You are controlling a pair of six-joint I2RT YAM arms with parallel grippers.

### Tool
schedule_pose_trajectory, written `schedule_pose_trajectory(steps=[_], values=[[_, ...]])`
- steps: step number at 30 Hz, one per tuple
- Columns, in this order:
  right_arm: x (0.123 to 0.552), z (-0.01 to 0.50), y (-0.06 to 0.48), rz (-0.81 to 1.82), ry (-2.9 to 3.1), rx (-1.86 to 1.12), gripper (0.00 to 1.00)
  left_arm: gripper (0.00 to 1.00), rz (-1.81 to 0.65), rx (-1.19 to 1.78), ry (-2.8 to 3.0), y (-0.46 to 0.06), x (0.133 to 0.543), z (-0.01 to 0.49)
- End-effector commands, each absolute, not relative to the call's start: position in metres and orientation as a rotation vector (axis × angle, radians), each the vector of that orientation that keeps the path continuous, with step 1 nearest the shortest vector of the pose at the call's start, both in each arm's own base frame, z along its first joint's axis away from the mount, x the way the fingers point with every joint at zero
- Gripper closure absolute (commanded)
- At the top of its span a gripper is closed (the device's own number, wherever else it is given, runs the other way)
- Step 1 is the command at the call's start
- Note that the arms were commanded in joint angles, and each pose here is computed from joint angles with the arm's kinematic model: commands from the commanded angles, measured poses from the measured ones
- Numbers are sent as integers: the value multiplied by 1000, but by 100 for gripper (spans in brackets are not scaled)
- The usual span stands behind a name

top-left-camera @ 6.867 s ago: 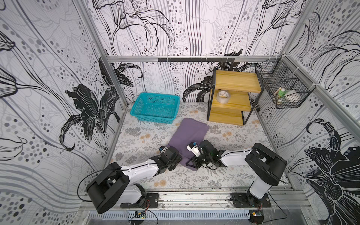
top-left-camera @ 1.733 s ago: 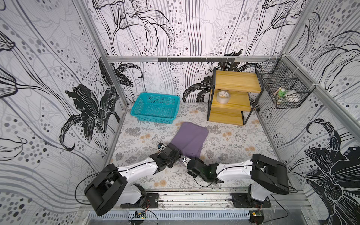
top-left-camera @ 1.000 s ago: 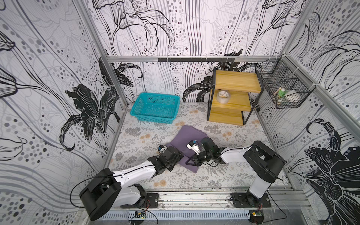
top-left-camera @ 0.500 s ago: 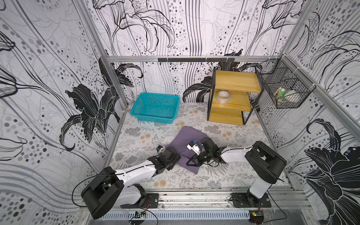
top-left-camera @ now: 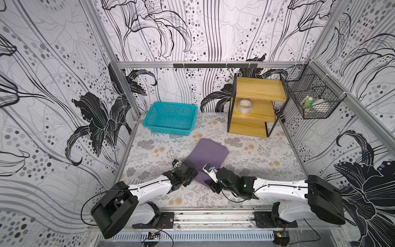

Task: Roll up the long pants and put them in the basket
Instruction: Roll the long pant at the center of the board.

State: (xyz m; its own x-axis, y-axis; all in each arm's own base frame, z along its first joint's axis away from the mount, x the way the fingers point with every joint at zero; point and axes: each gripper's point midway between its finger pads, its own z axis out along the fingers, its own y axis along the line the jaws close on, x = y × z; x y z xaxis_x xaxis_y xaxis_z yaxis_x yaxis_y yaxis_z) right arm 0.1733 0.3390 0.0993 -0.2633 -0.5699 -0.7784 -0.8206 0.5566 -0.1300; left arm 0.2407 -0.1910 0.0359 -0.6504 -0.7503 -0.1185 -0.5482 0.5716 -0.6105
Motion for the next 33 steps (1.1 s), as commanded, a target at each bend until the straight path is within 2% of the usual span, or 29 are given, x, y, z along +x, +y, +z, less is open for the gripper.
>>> schedule_pose_trajectory(steps=[1, 8, 11, 14, 16, 19, 22, 27, 33], values=[[186, 96, 339, 125, 1827, -1196, 36, 53, -671, -1105, 2471, -176, 232, 16], [181, 59, 352, 72, 1848, -1268, 36, 53, -669, -1111, 2467, -175, 231, 19], [193, 52, 345, -30, 1876, -1218, 41, 52, -675, -1107, 2461, -174, 232, 23], [195, 35, 341, -87, 1937, -1222, 74, 46, -686, -1104, 2451, -174, 233, 27], [189, 32, 343, -29, 1969, -1227, 87, 34, -700, -1101, 2429, -173, 237, 33], [179, 27, 343, 146, 2065, -1221, 96, 18, -722, -1089, 2385, -171, 242, 48], [168, 38, 350, 475, 2153, -1185, 97, 9, -721, -1074, 2350, -167, 247, 63], [155, 51, 356, 997, 2262, -1165, 97, 8, -735, -1035, 2350, -168, 250, 80], [153, 66, 355, 1306, 2304, -1094, 96, 8, -817, -1026, 2418, -182, 233, 71]])
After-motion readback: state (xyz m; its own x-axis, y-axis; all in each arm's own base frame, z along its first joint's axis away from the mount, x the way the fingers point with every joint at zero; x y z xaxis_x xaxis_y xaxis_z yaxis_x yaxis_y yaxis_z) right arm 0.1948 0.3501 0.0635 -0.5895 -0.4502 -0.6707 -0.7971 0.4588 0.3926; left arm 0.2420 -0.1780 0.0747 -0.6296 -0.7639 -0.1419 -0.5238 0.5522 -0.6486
